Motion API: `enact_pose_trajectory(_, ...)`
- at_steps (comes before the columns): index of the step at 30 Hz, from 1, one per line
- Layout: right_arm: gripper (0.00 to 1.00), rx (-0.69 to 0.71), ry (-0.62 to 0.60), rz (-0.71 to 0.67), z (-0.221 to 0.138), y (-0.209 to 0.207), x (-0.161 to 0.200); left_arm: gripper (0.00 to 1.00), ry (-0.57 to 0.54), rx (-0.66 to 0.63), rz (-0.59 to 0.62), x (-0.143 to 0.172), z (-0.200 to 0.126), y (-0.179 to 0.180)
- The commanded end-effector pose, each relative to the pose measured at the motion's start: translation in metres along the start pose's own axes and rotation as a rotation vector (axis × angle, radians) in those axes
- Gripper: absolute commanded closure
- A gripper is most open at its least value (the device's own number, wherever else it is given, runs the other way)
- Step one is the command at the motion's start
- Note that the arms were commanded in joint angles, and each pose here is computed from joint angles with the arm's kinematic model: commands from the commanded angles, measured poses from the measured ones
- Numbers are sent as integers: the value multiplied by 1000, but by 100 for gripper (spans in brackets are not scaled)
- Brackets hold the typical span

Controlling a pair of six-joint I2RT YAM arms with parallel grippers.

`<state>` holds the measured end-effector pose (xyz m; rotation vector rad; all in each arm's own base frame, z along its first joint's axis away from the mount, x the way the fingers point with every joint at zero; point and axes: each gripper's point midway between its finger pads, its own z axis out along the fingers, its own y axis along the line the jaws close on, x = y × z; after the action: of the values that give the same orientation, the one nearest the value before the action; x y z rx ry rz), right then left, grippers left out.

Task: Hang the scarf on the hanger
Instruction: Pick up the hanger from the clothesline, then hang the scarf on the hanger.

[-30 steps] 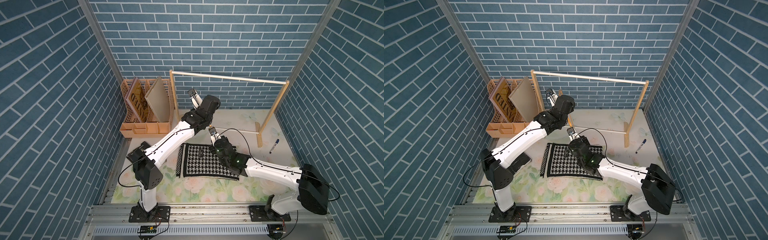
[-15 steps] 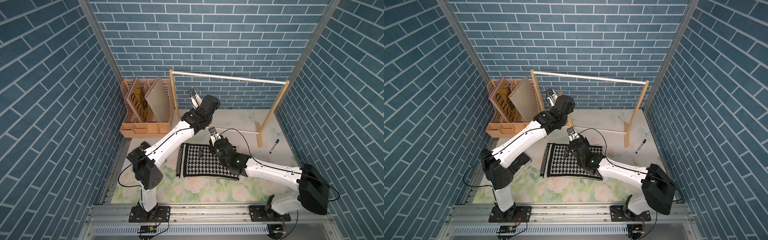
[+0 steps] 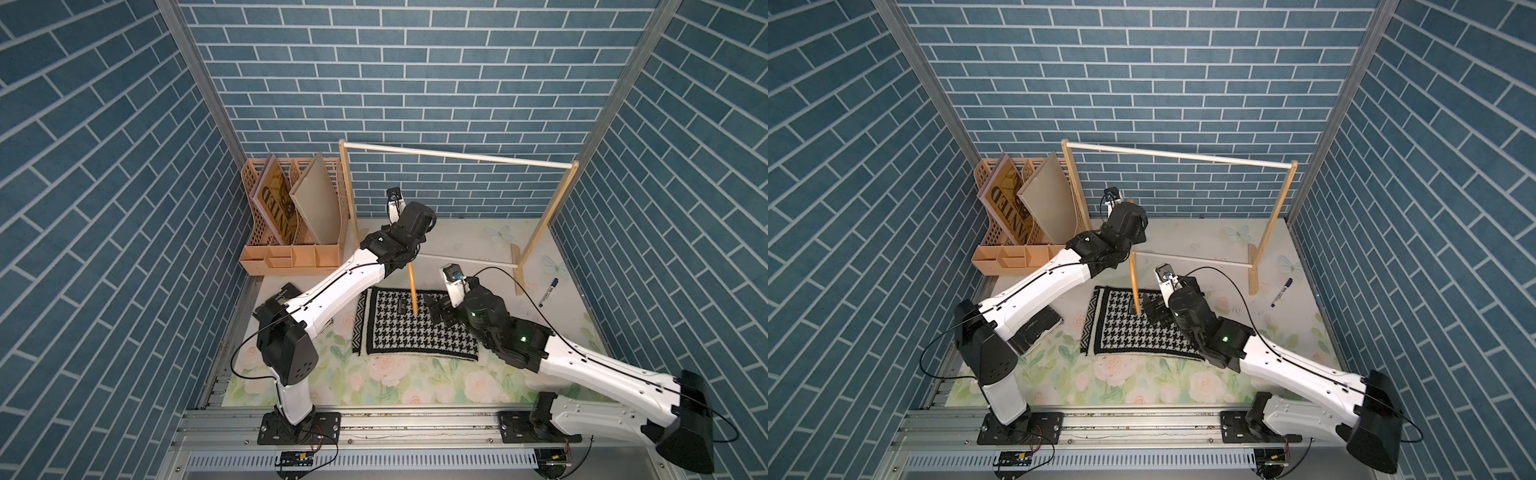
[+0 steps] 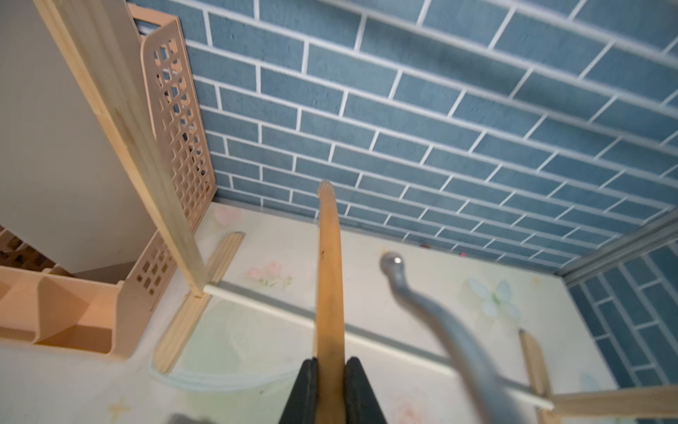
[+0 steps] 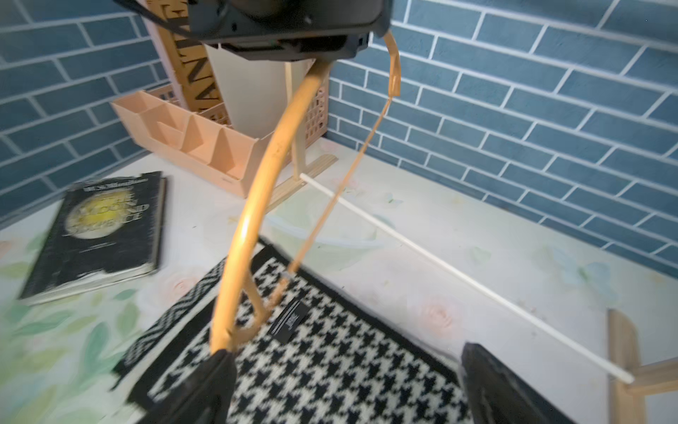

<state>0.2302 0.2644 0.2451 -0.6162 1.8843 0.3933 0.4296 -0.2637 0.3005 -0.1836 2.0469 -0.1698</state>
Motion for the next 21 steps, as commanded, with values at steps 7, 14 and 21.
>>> enact_pose_trajectory(7, 0, -32, 163, 364, -38, -18, 113, 100, 7, 260, 51, 30, -70, -10)
enact_pose_trajectory(14, 0, 93, 170, 424, -26, -39, 141, 100, 42, 374, -89, 77, -87, -17)
enact_pose_trajectory(21, 1, 115, 179, 463, -12, -50, 153, 100, 23, 326, -161, 106, -81, -10)
